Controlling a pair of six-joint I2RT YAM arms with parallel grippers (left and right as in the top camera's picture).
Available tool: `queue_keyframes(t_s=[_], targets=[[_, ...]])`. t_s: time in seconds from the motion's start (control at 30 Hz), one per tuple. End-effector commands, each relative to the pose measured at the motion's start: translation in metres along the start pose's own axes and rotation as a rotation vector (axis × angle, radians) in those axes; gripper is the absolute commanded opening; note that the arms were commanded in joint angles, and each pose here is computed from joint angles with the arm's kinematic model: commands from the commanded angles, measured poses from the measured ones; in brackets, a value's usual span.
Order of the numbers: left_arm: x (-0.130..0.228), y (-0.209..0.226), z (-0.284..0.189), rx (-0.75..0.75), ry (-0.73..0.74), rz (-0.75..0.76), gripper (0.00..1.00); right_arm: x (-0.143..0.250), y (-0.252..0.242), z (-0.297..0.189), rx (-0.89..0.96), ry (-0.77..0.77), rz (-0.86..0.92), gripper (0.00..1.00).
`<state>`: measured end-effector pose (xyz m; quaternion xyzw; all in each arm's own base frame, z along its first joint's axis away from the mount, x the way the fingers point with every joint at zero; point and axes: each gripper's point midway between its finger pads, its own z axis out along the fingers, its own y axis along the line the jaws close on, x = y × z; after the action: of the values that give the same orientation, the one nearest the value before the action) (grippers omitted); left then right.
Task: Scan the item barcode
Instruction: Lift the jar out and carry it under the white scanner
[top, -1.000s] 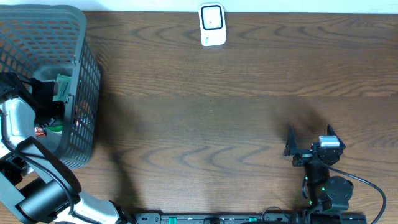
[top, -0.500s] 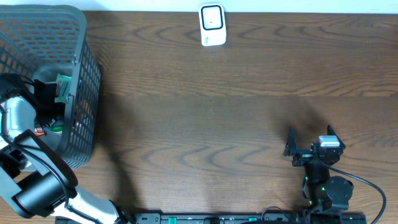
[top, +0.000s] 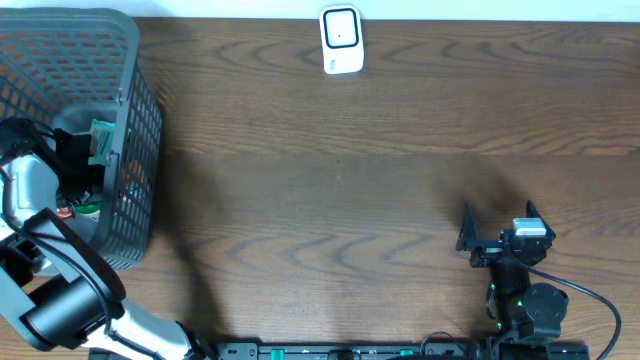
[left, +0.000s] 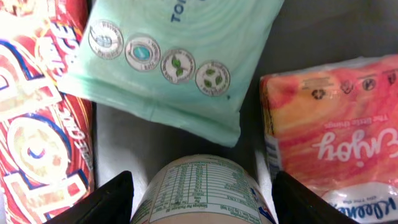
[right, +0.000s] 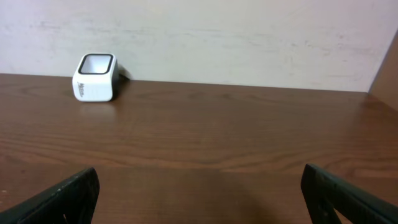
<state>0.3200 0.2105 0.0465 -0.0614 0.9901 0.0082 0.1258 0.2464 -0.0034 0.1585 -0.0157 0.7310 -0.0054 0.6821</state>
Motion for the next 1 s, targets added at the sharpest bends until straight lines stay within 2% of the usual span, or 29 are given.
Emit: queue_keyframes(t_s=[0.0,0.2,0.4,0.57,0.7,0.83,0.97], targets=[[-0.005,0.002,-0.019,-0.026,-0.037,-0.061,0.55,0.001,-0.001,0.000,0.007,0.000,0.013,0.99],[-0.035,0.008,-0.091,-0.112,-0.236,-0.127,0.55,0.001,-0.001,0.000,0.007,0.000,0.013,0.99],[-0.058,0.001,-0.190,-0.183,-0.542,-0.201,0.55,0.001,-0.001,0.000,0.007,0.000,0.013,0.99],[-0.075,-0.053,-0.289,0.026,-0.893,-0.197,0.55,0.001,-0.001,0.000,0.007,0.000,0.013,0.99],[-0.073,-0.118,-0.358,0.297,-1.087,-0.110,0.55,0.001,-0.001,0.000,0.007,0.000,0.013,0.99],[-0.065,-0.174,-0.383,0.504,-1.108,-0.032,0.55,0.001,-0.001,0.000,0.007,0.000,0.013,0.99],[-0.061,-0.232,-0.368,0.659,-1.008,0.073,0.55,0.001,-0.001,0.000,0.007,0.000,0.013,0.99]])
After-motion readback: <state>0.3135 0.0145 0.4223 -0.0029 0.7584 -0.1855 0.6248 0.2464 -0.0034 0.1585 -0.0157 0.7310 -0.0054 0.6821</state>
